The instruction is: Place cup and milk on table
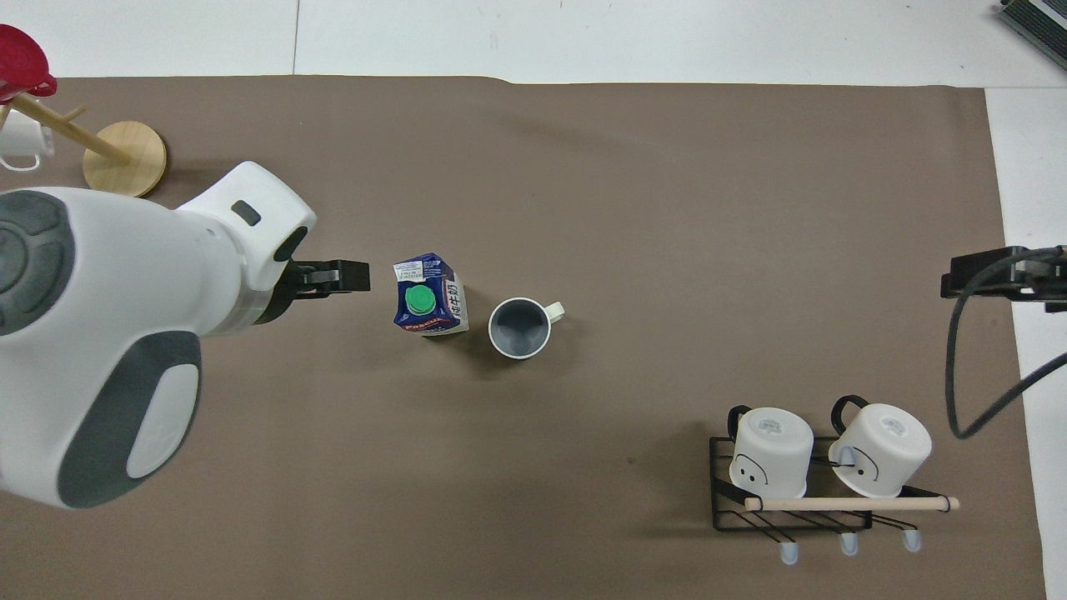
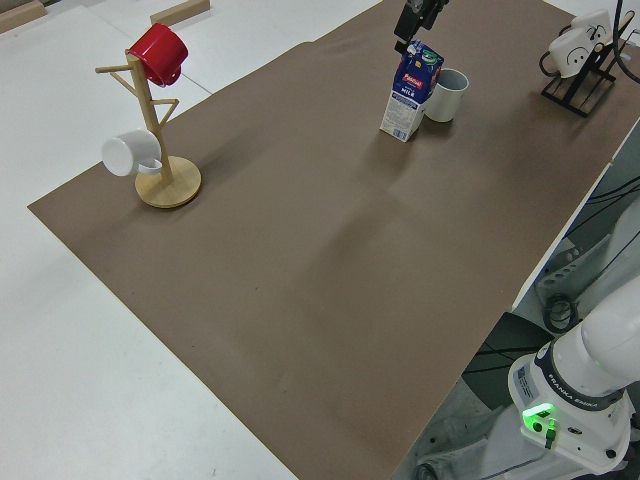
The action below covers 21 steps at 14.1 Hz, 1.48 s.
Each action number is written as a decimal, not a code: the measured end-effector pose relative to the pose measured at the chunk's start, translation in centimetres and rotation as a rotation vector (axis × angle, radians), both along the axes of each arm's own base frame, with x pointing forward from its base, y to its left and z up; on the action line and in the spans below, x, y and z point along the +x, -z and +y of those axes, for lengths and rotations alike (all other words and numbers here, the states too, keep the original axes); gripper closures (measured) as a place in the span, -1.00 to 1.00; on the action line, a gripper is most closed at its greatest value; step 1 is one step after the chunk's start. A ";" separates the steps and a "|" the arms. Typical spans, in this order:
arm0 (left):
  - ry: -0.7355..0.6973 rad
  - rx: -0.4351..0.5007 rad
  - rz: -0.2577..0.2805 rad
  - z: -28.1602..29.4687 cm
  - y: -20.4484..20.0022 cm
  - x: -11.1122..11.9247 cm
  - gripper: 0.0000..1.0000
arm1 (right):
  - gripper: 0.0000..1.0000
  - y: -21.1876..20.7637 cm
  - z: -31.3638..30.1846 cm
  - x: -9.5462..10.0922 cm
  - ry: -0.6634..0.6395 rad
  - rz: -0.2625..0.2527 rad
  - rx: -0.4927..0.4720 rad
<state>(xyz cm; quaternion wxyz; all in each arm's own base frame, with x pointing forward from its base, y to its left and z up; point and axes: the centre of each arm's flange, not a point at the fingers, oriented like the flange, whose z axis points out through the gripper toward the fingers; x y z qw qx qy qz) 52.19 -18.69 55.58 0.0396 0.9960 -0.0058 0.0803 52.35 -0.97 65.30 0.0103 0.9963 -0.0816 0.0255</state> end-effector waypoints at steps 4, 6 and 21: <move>0.088 0.037 -0.029 9.1 -4.3 0.5 -1.00 | -1.00 0.0 0.0 0.0 0.000 0.000 0.000; 0.098 0.044 -0.043 11.3 -8.0 0.3 -1.00 | -1.00 0.0 0.0 0.0 0.000 0.000 0.000; 0.116 0.069 0.069 15.1 -13.5 1.7 -1.00 | -1.00 0.0 -0.1 0.0 0.001 0.000 0.000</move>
